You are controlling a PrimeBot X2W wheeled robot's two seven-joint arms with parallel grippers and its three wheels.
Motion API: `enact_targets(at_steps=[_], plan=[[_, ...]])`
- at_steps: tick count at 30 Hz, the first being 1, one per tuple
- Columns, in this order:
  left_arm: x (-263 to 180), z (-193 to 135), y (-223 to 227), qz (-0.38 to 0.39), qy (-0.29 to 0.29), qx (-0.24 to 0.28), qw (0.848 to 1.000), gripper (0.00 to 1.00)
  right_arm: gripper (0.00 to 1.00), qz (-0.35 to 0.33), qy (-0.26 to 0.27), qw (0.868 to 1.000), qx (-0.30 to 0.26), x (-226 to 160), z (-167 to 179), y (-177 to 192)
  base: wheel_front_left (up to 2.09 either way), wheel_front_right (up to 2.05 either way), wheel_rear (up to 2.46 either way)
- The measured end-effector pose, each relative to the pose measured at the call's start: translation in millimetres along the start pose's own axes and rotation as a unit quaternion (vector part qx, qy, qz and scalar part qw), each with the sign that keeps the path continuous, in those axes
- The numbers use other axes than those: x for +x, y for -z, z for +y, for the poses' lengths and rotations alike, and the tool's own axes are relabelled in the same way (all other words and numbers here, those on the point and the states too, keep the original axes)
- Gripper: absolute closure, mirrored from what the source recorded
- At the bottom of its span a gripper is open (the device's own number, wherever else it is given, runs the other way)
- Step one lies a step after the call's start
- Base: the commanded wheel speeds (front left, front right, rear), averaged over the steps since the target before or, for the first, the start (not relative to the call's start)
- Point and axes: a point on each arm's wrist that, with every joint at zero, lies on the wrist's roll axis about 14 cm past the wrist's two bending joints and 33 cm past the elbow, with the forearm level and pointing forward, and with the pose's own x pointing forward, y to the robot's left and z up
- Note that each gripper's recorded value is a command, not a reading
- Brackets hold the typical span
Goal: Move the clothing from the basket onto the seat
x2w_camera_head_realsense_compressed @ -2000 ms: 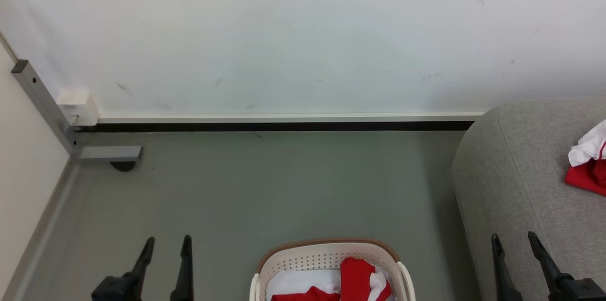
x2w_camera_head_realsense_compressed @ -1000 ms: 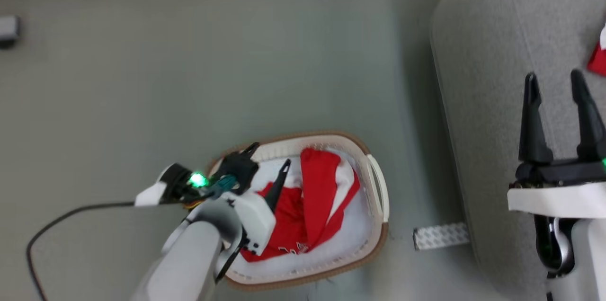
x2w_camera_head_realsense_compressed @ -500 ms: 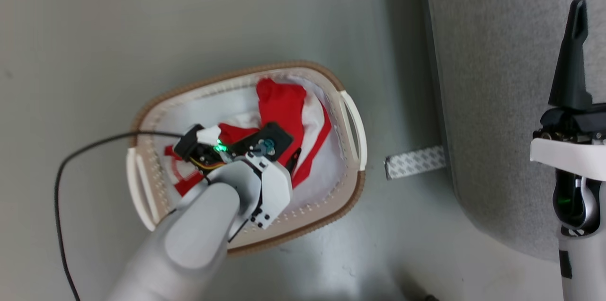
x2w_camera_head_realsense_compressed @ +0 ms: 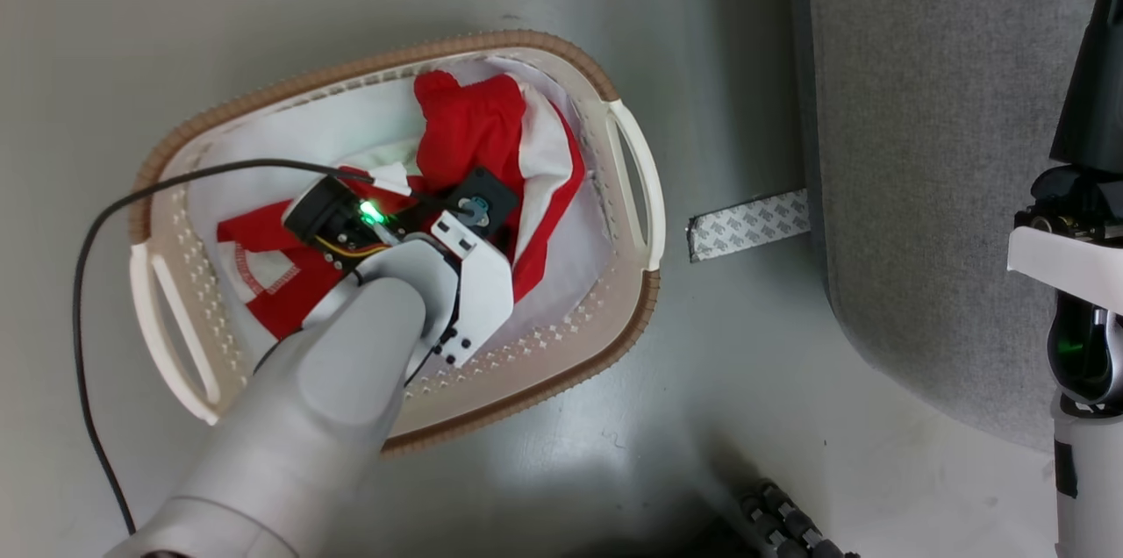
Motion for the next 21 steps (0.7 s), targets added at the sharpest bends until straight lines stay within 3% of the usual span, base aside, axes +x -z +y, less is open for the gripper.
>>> enact_targets(at_steps=[3, 4, 5, 6, 13, 21], plan=[[4, -3, 1, 0.002, 0.004, 0.000, 1.000, 0.00, 0.00, 0.002, 0.001, 1.000, -0.009, 0, -2, 2, 0.00, 0.00, 0.00], [5, -3, 0, -0.001, 0.005, 0.001, 1.000, 0.10, 0.00, 0.001, 0.001, 1.000, -0.011, 0, -2, 1, 0.00, 0.00, 0.00], [5, -3, -2, -0.003, 0.005, 0.003, 1.000, 0.80, 0.00, 0.001, 0.002, 1.000, -0.012, 0, -2, 1, 0.00, 0.00, 0.00], [5, -3, -2, -0.004, 0.005, 0.004, 1.000, 1.00, 0.00, 0.001, 0.003, 1.000, -0.012, -1, -3, 1, 0.00, 0.00, 0.00], [-5, -3, -24, -0.050, 0.002, -0.032, 0.998, 1.00, 0.00, -0.007, 0.010, 1.000, -0.014, -3, -7, -9, 0.00, 0.00, 0.00], [-57, 4, -56, -0.107, -0.036, -0.048, 0.992, 1.00, 0.00, -0.021, 0.017, 1.000, 0.003, -22, -7, -37, 0.00, 0.00, 0.00]])
